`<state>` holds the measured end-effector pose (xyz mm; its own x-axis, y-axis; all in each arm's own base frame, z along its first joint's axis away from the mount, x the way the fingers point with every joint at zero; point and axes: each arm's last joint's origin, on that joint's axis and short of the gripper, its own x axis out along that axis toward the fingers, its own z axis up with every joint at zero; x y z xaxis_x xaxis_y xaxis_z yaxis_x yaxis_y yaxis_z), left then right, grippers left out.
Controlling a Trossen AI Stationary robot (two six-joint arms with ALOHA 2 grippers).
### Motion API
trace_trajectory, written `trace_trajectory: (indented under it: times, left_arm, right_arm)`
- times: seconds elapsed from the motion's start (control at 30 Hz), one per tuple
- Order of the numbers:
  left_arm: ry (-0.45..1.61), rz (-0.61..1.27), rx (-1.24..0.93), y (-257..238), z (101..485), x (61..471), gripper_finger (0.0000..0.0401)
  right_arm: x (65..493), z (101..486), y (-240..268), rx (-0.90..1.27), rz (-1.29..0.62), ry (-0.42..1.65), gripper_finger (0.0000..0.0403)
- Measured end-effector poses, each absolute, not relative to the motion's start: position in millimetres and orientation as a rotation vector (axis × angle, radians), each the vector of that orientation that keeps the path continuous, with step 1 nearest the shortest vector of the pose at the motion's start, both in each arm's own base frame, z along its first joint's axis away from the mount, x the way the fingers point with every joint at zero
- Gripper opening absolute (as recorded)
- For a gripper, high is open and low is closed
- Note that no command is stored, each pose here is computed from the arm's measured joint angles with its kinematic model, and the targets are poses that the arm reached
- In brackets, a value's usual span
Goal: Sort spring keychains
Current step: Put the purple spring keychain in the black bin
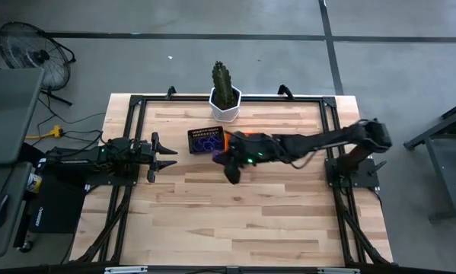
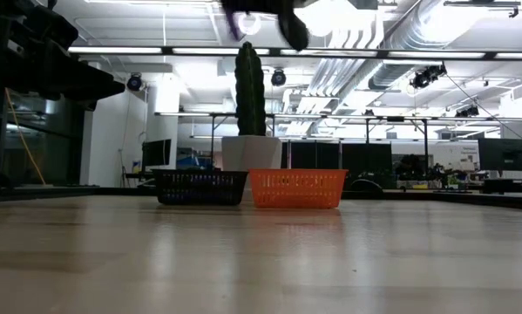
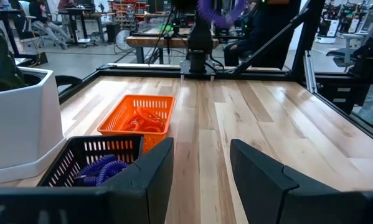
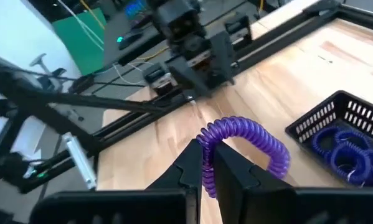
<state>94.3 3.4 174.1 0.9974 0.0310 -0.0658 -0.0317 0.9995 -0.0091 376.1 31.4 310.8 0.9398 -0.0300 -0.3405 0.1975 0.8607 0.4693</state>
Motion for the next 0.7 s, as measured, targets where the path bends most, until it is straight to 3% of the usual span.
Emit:
trace_trajectory:
  times: [0.37,0.7]
  left_arm:
    - [0.066,0.031,-0.01,3.5,174.2,94.3,0.0156]
    - [0.066,0.031,-0.01,3.4,174.2,94.3,0.0156]
  right_arm:
    - [454.2,304.3,-25.8,0.703,-0.267,0.413,0.0022]
    - [480.6,277.2,-67.0,0.954,-0.573,0.558,0.0024]
